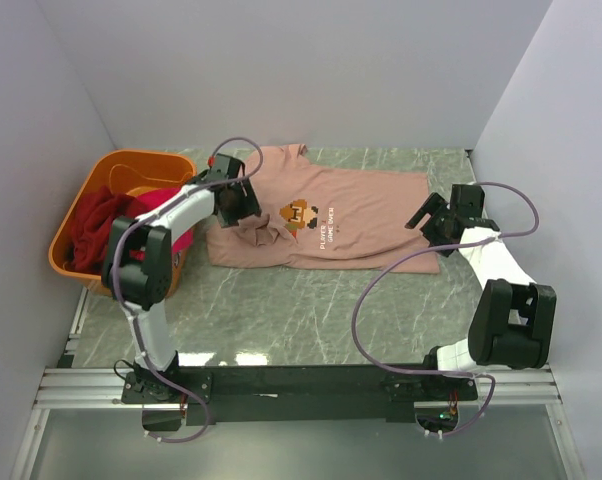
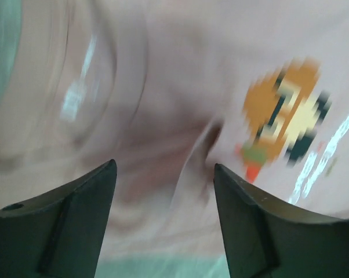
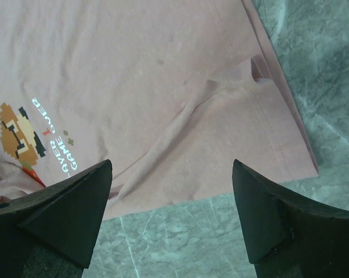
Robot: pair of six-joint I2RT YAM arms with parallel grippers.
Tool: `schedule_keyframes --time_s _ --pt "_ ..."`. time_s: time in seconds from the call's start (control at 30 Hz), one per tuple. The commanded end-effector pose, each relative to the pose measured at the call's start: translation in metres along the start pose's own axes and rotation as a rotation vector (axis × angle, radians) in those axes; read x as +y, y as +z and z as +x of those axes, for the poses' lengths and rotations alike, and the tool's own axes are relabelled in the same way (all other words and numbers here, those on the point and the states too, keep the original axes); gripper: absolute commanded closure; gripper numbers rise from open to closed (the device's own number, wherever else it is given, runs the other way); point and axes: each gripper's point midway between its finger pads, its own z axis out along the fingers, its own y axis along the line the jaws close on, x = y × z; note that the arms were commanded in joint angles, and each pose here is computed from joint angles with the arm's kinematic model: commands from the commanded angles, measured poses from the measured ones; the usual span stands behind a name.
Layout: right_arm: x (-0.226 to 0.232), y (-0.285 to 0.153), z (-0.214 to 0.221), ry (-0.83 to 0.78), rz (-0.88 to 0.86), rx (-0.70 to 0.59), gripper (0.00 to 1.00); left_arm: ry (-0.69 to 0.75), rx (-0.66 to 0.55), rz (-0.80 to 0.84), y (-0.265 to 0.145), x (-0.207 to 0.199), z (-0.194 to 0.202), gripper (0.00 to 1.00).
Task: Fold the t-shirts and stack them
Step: Fold the tshirt
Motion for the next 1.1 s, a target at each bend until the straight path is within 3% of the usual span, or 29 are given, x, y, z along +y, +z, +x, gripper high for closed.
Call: schedule_keyframes --time_s 0.0,0.1,0.23,0.33,0.43,0.57,0.6,1.07 --pt "0.003 -0.006 -0.001 -0.015 -0.013 -0.015 0.10 -0.021 -0.053 0.115 -0.044 -0.023 0.001 0.30" --pt "-0.005 -0.001 0.003 0.004 0.019 -0.005 0.10 -0.015 0.013 0.053 -0.027 -0.004 0.038 0.38" --pt "-0.009 0.001 0.009 0.005 0.034 0.015 0.11 -0.017 0.082 -0.006 -0.008 0.007 0.058 0.45" --pt "-0.011 0.001 0.010 0.004 0.035 0.011 0.11 -0.029 0.037 -0.061 -0.001 0.013 0.049 0.47" --pt "-0.013 0.000 0.010 0.002 0.049 0.007 0.11 -0.052 -0.023 -0.128 0.001 0.022 0.036 0.56" --pt "-0.017 0.000 0.013 0.004 0.068 0.018 0.11 -0.054 -0.067 -0.129 0.003 0.017 0.023 0.83" --pt "-0.018 0.001 0.014 0.003 0.070 0.022 0.12 -0.053 -0.075 -0.117 0.002 0.014 0.019 0.99" --pt "-0.023 -0.001 0.015 -0.018 0.092 0.023 0.12 -0.074 -0.144 -0.099 0.018 -0.014 -0.040 0.96"
